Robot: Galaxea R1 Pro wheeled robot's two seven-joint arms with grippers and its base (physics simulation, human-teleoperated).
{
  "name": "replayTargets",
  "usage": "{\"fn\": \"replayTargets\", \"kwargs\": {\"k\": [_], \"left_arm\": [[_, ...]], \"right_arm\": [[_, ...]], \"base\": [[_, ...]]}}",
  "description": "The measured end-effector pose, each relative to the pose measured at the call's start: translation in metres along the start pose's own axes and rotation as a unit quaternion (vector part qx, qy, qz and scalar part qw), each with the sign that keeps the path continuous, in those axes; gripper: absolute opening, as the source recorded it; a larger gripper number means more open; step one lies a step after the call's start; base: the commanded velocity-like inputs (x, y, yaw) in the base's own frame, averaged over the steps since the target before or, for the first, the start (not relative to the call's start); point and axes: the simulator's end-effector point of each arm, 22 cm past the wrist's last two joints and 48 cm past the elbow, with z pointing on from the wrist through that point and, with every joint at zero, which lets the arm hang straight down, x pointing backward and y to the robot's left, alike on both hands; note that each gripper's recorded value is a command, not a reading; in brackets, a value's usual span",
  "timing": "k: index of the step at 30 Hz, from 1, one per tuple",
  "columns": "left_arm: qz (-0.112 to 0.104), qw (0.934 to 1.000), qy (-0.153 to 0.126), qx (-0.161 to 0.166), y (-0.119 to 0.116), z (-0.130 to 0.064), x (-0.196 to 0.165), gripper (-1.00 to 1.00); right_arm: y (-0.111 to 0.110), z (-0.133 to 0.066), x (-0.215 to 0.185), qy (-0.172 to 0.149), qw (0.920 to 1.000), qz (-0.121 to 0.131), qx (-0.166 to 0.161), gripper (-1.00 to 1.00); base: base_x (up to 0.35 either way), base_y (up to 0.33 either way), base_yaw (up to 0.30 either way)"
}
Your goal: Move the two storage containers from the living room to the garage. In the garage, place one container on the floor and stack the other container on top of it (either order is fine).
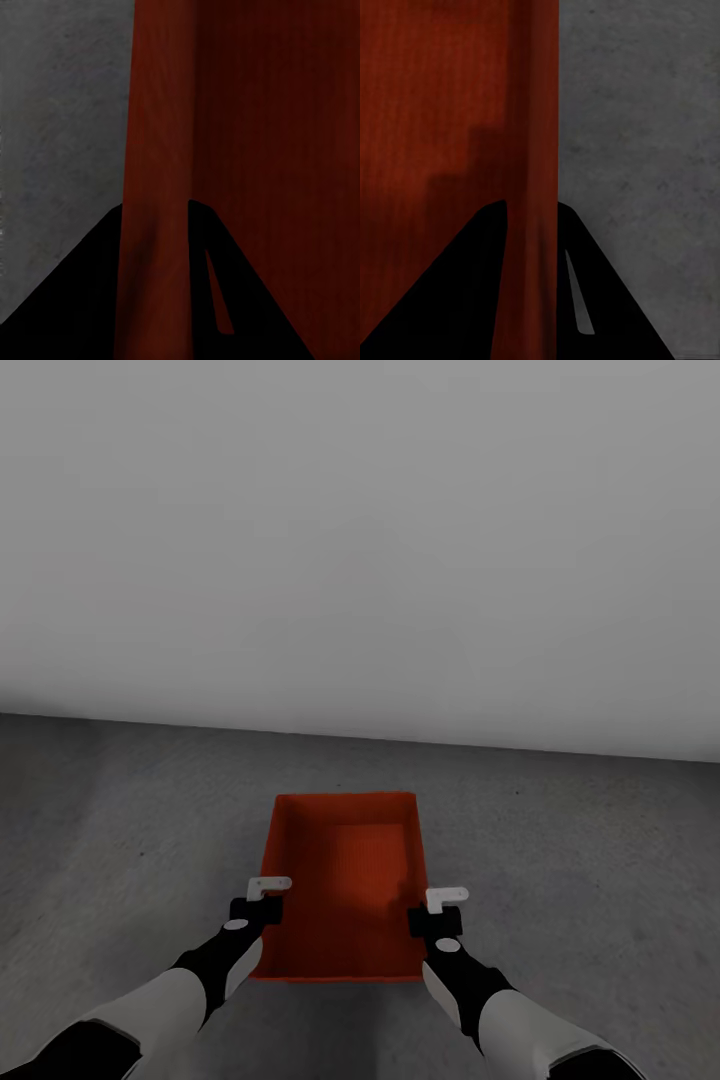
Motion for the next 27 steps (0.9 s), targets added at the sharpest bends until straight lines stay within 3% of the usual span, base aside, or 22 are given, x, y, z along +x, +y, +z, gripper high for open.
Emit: {"fn": "replayTargets", "kwargs": {"k": [5, 27], "left_arm": [[-0.006, 0.9999, -0.011, -0.001, 0.0012, -0.0051, 0.0021, -1.00], [-0.002, 1.0000, -0.007, 0.000, 0.0007, -0.0032, 0.0012, -1.00]], "right_arm": [[-0.0001, -0.0045, -0.0032, -0.012, 0.9999, -0.005, 0.000, -1.00], [0.0001, -0.0030, 0.0000, -0.007, 1.0000, 0.000, 0.000, -1.00]], "base": [[0.000, 0.000, 0.000], [0.000, 0.000, 0.000]]}}
